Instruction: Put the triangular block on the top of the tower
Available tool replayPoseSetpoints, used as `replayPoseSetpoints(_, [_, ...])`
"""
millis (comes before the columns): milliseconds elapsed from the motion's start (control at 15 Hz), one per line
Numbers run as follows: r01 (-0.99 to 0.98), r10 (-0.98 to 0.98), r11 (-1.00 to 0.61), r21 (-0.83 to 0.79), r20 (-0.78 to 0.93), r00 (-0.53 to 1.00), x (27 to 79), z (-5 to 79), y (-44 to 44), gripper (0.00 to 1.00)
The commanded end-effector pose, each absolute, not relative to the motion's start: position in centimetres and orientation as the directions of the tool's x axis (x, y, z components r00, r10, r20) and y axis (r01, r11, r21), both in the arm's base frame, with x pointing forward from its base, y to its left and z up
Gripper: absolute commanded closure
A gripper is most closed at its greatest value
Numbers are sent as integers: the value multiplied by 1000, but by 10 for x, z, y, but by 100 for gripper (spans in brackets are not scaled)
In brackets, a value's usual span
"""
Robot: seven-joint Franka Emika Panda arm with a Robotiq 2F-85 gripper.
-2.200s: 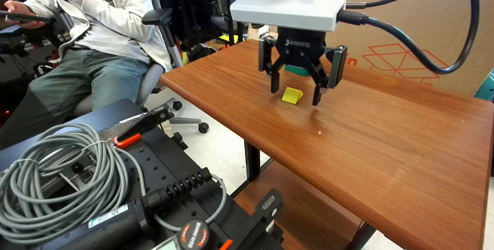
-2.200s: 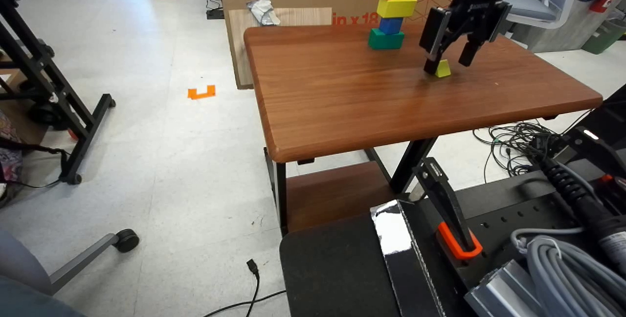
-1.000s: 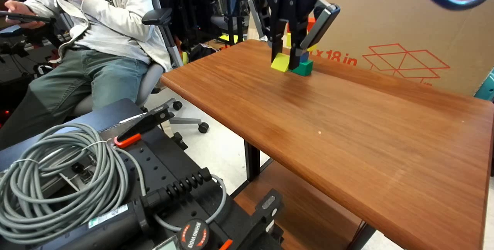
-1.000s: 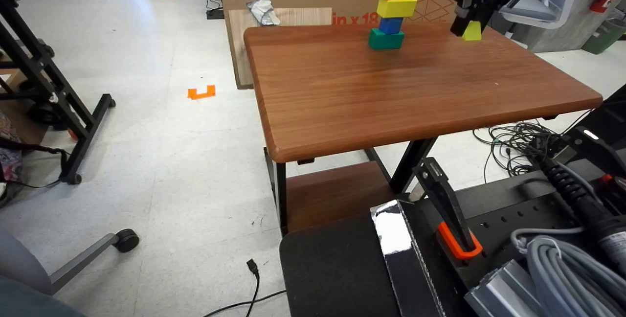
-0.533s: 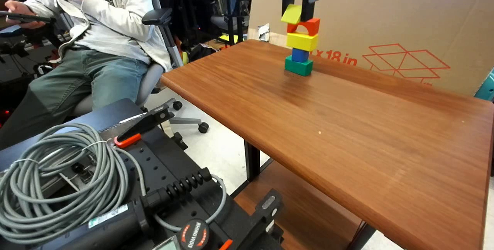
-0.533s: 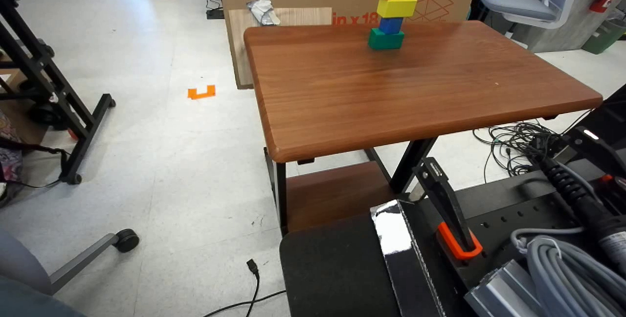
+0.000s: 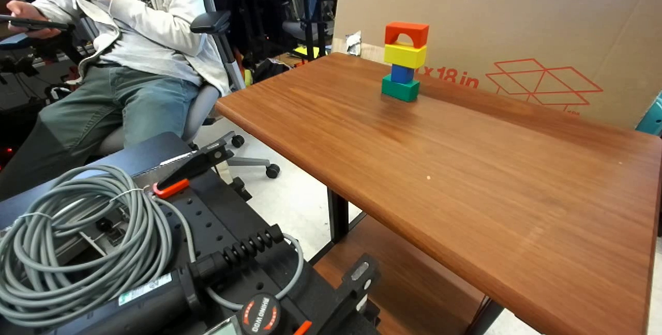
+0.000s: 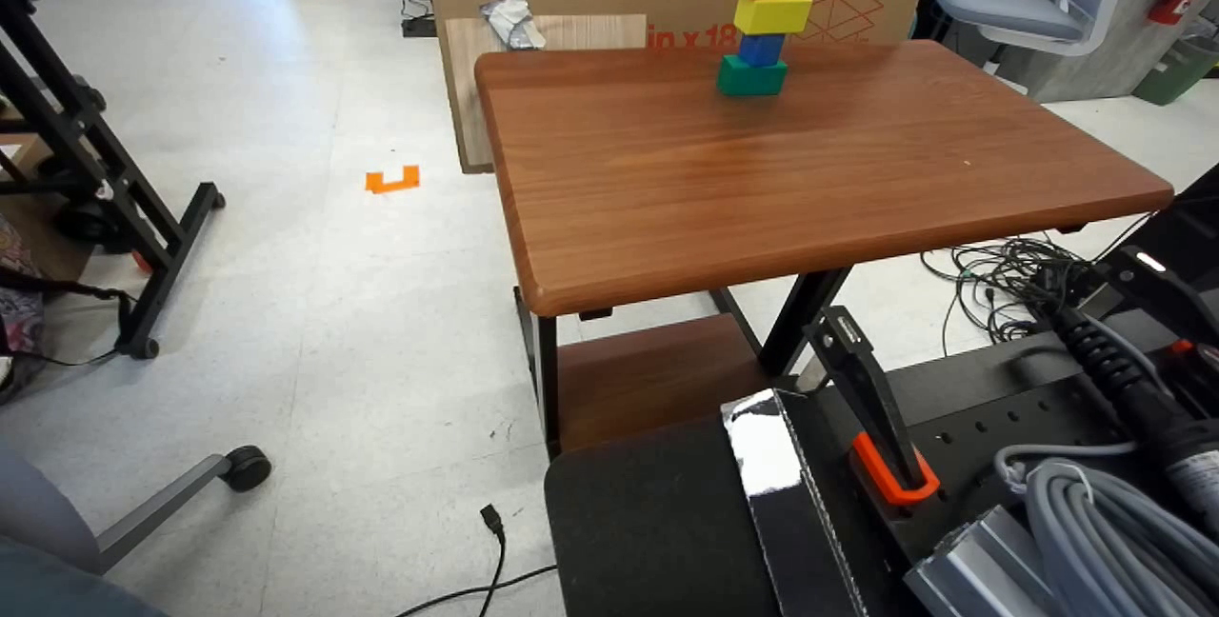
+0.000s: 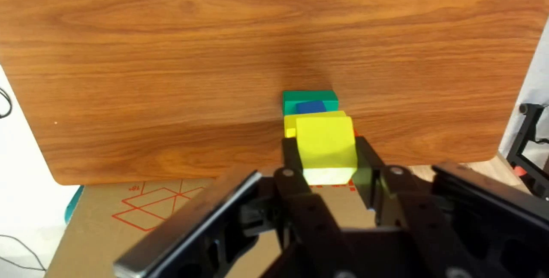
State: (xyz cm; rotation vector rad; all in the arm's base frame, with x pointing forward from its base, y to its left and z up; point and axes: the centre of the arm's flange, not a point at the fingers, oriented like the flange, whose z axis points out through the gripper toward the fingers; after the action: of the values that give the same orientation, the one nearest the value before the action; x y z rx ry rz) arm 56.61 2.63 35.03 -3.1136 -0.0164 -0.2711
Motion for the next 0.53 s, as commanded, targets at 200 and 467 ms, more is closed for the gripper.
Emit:
replayPoseSetpoints(200, [19, 23, -1000, 24, 204, 979, 604, 332, 56, 92])
replayPoseSetpoints(467, [14, 22, -999, 41, 186, 982, 624, 313, 60, 92])
